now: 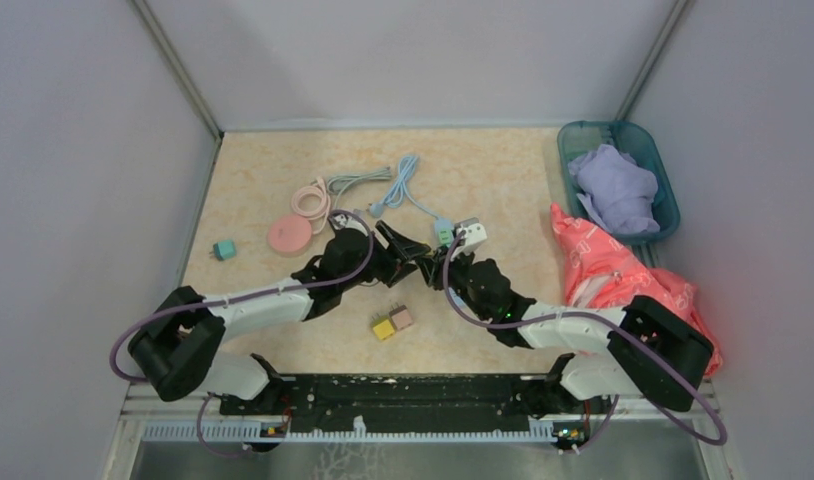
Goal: Insert the plug
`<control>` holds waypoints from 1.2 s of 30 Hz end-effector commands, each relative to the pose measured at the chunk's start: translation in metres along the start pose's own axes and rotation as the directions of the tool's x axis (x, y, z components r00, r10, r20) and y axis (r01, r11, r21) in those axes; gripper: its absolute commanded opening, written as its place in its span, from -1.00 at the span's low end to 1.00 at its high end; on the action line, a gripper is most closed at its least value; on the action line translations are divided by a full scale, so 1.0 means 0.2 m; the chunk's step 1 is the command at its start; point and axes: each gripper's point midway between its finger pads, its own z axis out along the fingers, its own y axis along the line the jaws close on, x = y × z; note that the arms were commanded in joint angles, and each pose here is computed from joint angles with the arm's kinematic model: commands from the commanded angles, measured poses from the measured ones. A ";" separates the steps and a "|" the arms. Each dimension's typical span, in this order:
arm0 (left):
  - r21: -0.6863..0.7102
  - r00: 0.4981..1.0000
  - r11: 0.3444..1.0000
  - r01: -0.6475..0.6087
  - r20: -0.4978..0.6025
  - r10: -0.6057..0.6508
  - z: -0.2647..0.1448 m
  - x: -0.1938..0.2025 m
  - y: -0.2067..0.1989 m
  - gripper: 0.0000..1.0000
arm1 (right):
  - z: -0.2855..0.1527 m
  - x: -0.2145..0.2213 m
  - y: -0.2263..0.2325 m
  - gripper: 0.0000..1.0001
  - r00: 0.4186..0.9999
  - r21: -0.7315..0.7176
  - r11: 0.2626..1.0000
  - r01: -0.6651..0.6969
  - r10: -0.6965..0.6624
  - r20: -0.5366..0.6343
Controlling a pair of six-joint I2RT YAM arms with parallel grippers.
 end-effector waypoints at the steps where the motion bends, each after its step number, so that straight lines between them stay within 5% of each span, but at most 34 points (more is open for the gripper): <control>1: 0.056 0.998 0.996 -0.066 -0.020 0.067 -0.02 0.02 -0.04 0.58 | -0.03 -0.12 0.00 -1.00 0.998 0.014 1.000 0.003 -0.004 0.065; 15: -0.009 0.969 0.969 -0.248 -0.016 0.248 -0.06 0.01 0.09 0.85 | -0.23 -0.05 -0.19 -1.00 0.995 0.117 0.988 0.098 -0.098 -0.003; 36: -0.012 0.913 0.951 -0.308 -0.284 0.292 0.15 0.22 0.26 0.49 | -0.22 0.07 -0.29 -1.00 0.974 0.144 0.964 0.224 -0.226 -0.001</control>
